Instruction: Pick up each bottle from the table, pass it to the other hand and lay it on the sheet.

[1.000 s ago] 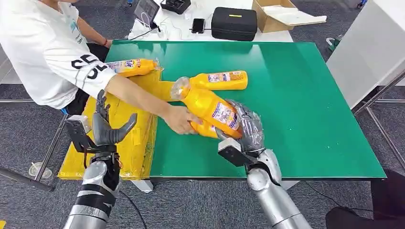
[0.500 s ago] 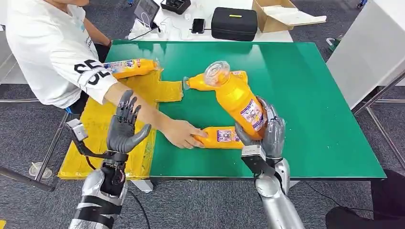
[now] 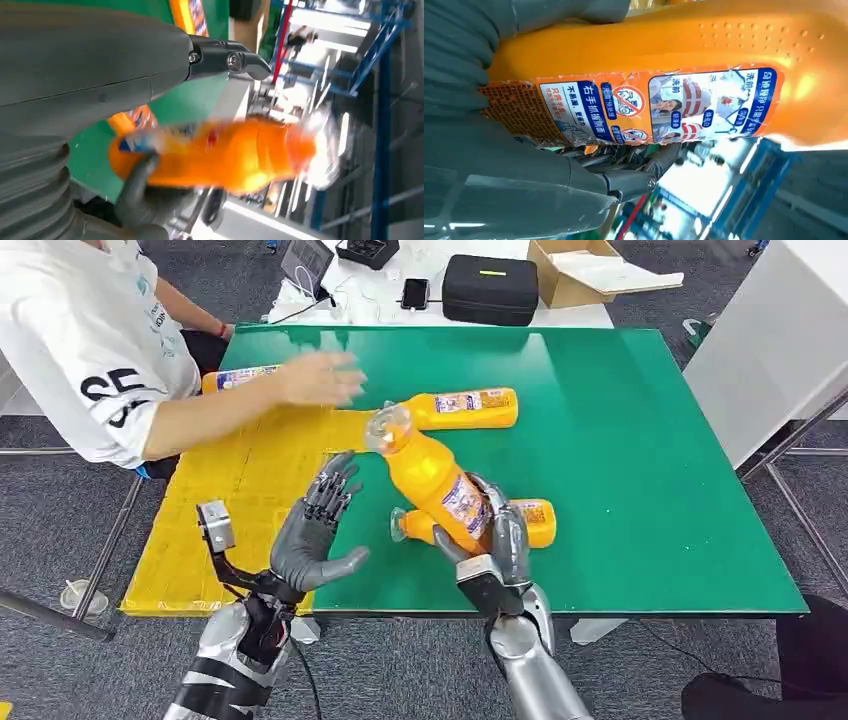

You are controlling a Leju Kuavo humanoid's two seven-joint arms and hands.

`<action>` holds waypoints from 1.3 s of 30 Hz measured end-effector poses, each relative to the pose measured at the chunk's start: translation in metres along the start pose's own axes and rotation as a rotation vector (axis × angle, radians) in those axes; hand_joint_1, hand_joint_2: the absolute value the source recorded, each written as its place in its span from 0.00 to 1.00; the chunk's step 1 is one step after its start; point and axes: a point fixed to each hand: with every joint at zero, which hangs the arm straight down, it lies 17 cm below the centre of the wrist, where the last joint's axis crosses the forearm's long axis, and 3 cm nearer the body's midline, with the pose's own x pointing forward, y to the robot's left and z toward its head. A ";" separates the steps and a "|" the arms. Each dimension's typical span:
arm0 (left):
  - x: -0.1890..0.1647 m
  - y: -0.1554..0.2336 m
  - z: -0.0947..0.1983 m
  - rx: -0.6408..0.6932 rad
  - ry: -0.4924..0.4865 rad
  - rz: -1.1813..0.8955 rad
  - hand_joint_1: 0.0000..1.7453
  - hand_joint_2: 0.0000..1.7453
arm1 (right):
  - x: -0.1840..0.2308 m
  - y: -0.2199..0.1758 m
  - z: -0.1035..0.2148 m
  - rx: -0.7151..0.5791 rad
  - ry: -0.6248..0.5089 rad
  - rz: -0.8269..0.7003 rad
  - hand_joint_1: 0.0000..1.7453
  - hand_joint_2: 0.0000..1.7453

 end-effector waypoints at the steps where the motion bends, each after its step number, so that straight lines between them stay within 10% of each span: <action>1: -0.004 -0.002 -0.001 -0.011 0.012 -0.002 0.00 1.00 | 0.002 0.008 -0.001 0.016 -0.003 -0.005 1.00 1.00; 32: -0.030 0.044 0.010 0.140 0.095 0.262 0.00 1.00 | 0.013 0.131 0.025 0.323 -0.026 0.060 1.00 1.00; 33: -0.029 0.045 0.010 0.143 0.093 0.263 0.15 1.00 | 0.012 0.132 0.026 0.326 -0.025 0.061 1.00 1.00; 34: -0.029 0.046 0.011 0.148 0.092 0.257 0.86 1.00 | 0.011 0.132 0.026 0.329 -0.021 0.061 1.00 1.00; 39: -0.025 0.048 0.006 0.161 0.080 0.158 1.00 1.00 | 0.007 0.135 0.032 0.338 0.005 0.052 0.99 1.00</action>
